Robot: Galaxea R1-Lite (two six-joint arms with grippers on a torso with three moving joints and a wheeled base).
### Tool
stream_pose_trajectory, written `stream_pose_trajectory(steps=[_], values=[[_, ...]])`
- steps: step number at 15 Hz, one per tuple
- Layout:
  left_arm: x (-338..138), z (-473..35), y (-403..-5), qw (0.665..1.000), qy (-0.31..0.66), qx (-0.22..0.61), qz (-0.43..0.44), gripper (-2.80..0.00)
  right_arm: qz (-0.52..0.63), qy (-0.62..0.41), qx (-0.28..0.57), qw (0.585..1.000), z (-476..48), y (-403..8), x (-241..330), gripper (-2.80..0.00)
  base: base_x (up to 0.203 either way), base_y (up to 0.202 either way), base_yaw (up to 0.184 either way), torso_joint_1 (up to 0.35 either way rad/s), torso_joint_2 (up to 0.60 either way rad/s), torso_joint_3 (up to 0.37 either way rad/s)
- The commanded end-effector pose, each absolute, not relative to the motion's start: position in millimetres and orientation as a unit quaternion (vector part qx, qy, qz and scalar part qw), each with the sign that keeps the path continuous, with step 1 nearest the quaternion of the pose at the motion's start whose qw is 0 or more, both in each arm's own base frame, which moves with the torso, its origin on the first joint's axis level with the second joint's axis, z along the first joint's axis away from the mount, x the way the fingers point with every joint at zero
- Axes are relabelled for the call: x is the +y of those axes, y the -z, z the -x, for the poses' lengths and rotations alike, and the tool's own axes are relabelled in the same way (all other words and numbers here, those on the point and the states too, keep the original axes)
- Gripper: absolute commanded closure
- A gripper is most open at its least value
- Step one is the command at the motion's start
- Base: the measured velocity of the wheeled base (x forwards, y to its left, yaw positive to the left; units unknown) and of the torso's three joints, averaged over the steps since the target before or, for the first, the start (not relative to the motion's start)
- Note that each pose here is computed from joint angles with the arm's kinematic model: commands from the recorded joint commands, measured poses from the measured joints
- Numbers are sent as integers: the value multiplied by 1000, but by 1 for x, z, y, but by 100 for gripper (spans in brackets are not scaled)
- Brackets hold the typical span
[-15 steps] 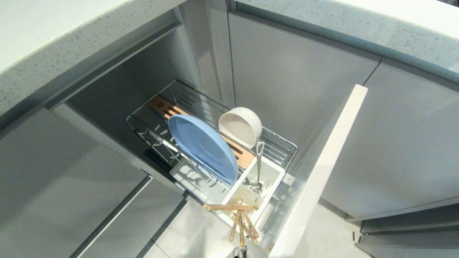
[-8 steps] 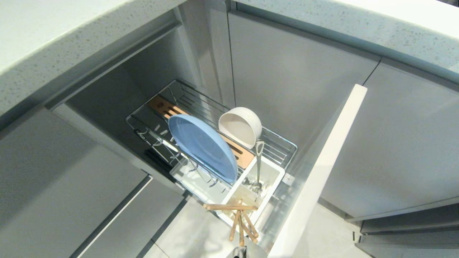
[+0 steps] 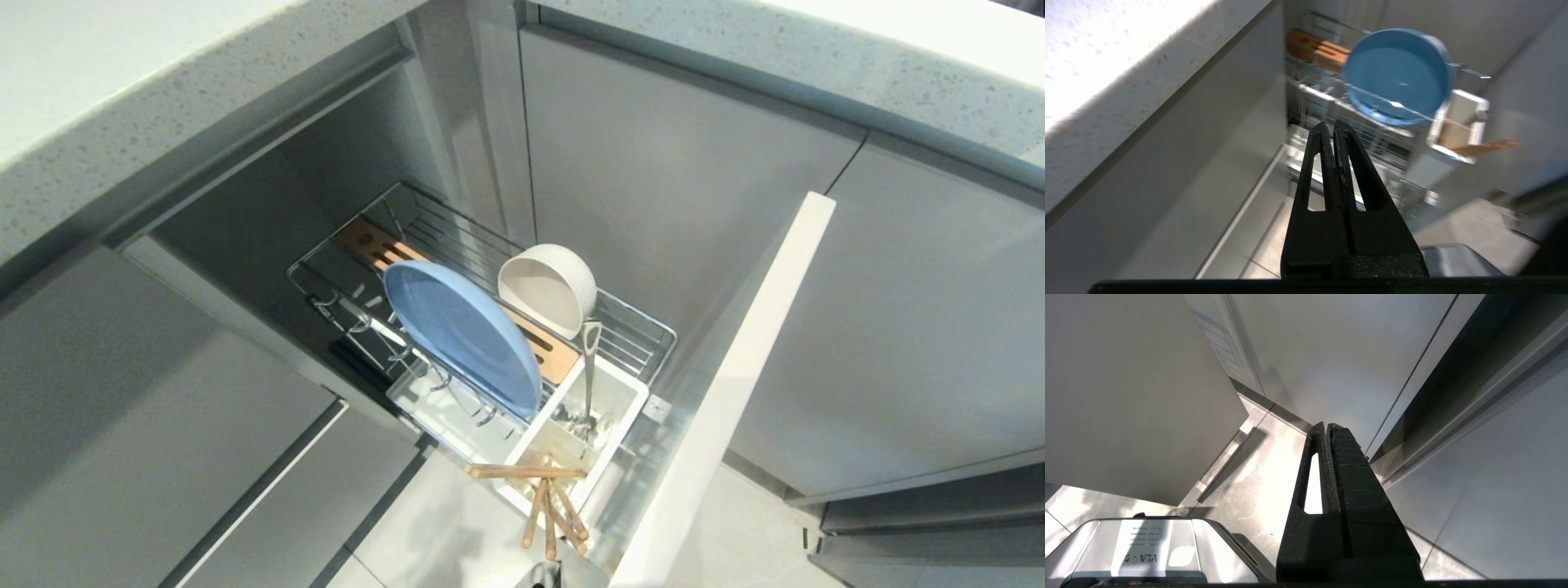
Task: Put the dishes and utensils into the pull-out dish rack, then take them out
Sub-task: Take the plate out of the cupboard
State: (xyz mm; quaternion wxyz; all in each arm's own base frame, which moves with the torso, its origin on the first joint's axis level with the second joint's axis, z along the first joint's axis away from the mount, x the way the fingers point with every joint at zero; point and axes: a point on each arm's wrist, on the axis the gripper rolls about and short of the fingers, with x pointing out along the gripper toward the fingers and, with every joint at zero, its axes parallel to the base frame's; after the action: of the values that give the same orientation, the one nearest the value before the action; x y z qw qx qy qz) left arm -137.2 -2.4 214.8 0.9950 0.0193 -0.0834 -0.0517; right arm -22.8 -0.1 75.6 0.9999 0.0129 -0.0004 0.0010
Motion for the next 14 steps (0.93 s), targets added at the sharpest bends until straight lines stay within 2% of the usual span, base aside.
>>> stream_pose_trajectory(steps=[1, 6, 10, 13, 14], values=[[-2, 112, -198, 992, 39, -121, -24, 0, -13, -1, -1, 1000, 23, -76, 0, 0, 0, 0, 0, 0, 0, 0], [-1, 47, -135, 994, 23, -98, -28, 0, -13, -1, 0, 1000, 23, -75, 0, 0, 0, 0, 0, 0, 0, 0], [-1, 23, -91, 994, 19, -104, -36, 0, -13, -1, 0, 1000, 23, -75, 0, 0, 0, 0, 0, 0, 0, 0], [0, 21, -72, 1000, 9, -5, -28, 0, -13, -1, -1, 1000, 23, -76, 0, 0, 0, 0, 0, 0, 0, 0], [0, 21, -74, 1000, 8, -13, -27, 0, -13, -1, 0, 1000, 23, -75, 0, 0, 0, 0, 0, 0, 0, 0]])
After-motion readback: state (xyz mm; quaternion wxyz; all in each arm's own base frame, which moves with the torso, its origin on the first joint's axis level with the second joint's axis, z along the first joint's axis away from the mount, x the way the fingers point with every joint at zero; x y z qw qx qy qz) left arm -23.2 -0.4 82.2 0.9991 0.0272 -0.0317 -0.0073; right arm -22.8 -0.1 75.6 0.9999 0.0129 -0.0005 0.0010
